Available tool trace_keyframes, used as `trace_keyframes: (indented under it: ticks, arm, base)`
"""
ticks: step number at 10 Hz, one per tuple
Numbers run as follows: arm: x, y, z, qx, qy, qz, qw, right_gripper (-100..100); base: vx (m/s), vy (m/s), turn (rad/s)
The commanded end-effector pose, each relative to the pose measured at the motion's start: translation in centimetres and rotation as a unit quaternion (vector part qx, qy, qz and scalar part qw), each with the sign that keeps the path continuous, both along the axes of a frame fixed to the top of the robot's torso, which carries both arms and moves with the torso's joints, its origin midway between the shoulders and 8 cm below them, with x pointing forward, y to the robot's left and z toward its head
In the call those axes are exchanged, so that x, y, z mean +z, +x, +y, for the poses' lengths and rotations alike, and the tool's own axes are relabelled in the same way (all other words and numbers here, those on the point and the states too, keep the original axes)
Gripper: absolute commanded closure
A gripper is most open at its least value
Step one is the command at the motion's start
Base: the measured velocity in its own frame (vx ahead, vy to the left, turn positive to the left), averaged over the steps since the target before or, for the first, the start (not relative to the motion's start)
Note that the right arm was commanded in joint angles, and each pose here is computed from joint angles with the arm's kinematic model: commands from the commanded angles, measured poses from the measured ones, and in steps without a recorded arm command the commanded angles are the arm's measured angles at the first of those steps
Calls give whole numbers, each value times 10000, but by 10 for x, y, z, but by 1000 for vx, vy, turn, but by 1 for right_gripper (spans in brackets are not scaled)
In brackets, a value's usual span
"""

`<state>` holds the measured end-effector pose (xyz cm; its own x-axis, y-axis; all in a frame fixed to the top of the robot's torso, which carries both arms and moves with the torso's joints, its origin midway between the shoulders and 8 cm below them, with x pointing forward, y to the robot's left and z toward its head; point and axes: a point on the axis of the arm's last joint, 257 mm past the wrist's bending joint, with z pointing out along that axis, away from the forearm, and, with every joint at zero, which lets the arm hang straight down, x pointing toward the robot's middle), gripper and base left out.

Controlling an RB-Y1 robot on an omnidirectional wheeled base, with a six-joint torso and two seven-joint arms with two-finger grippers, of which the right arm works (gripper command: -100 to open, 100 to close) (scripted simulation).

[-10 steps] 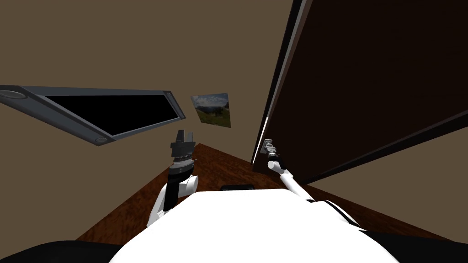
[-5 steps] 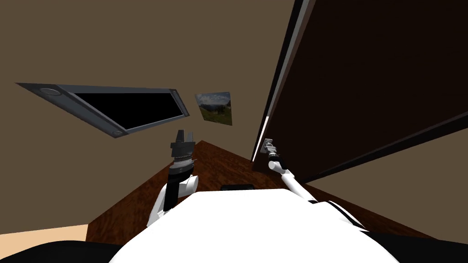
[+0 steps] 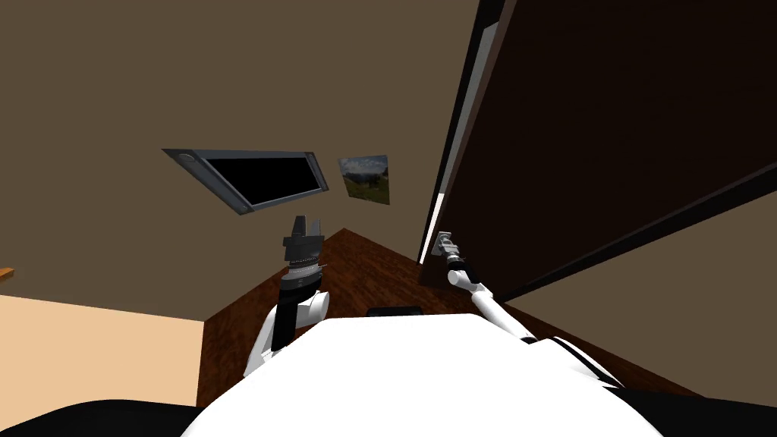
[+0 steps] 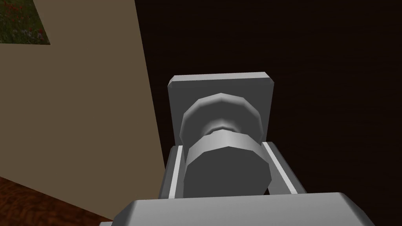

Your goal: Pull the door open

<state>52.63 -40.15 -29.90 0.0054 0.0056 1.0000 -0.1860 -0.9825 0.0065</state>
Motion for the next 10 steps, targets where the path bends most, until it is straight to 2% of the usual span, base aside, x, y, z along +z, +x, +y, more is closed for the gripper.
trace_keyframes:
  ticks: [1,2,10]
  arm:
    - [3,0,3,82,32,-30,10000,100]
    - [0,-1,2,49,16,7,10000,100]
    - [3,-15,23,579,33,-25,9983,100]
  base:
    - [-219,-68,108]
    - [-91,-29,36]
    - [-214,-76,111]
